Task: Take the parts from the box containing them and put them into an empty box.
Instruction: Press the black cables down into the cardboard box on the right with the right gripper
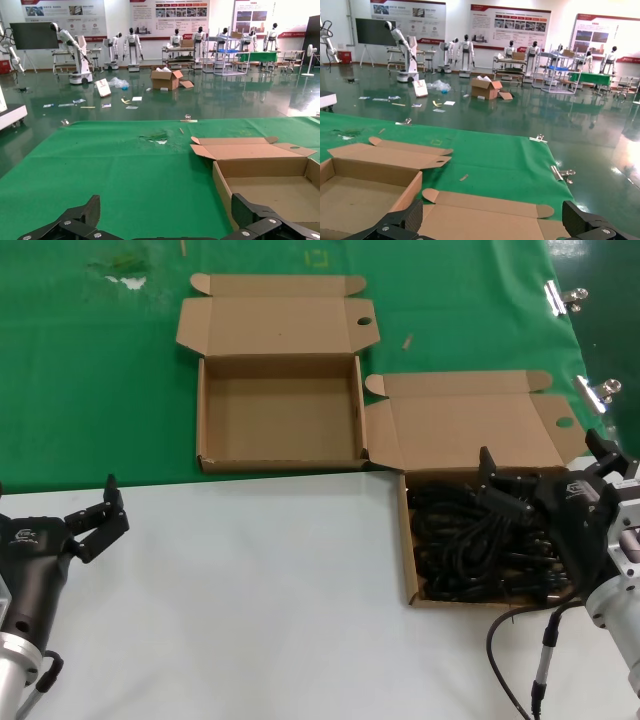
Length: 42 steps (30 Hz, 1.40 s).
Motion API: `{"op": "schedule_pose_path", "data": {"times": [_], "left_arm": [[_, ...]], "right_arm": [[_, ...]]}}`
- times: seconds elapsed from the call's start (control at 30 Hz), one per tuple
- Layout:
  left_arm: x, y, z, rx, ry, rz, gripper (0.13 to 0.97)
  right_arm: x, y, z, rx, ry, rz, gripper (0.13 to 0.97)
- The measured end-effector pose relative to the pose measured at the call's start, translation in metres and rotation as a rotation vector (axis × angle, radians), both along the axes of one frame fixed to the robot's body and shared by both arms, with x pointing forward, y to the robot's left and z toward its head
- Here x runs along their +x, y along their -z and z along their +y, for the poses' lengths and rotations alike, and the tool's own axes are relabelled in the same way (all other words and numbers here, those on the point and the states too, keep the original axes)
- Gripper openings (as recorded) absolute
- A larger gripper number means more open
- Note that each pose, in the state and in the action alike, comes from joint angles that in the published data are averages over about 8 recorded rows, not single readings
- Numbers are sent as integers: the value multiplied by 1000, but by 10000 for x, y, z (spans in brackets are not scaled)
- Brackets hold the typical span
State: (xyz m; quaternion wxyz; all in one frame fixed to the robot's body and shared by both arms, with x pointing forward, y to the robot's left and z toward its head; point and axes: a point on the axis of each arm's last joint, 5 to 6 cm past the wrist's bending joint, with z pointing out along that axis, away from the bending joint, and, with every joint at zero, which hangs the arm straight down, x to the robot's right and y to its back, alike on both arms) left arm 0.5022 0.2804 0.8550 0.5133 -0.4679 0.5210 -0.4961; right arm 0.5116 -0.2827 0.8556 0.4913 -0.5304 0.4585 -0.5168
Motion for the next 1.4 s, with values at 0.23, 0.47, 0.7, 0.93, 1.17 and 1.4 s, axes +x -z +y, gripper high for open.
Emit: {"op": "schedule_pose_path", "data": {"times": [0.23, 0.47, 0.7, 0.93, 1.17, 1.4], "left_arm": [[0, 0, 0, 0, 0, 0, 895], [0, 0, 0, 0, 0, 0, 805], [0, 0, 0, 0, 0, 0, 681], [0, 0, 0, 0, 0, 0, 525], [0, 0, 0, 0, 0, 0, 356], [0, 0, 0, 0, 0, 0, 300]], "right_arm": [[-7, 11, 3, -1, -3, 6, 966], [-18, 22, -12, -16, -22, 20, 966], [20, -57, -98, -91, -99, 16, 966], [105, -256, -258, -218, -231, -8, 966], [244, -504, -468, -377, -378, -23, 966], [358, -732, -641, -577, -523, -39, 966]]}}
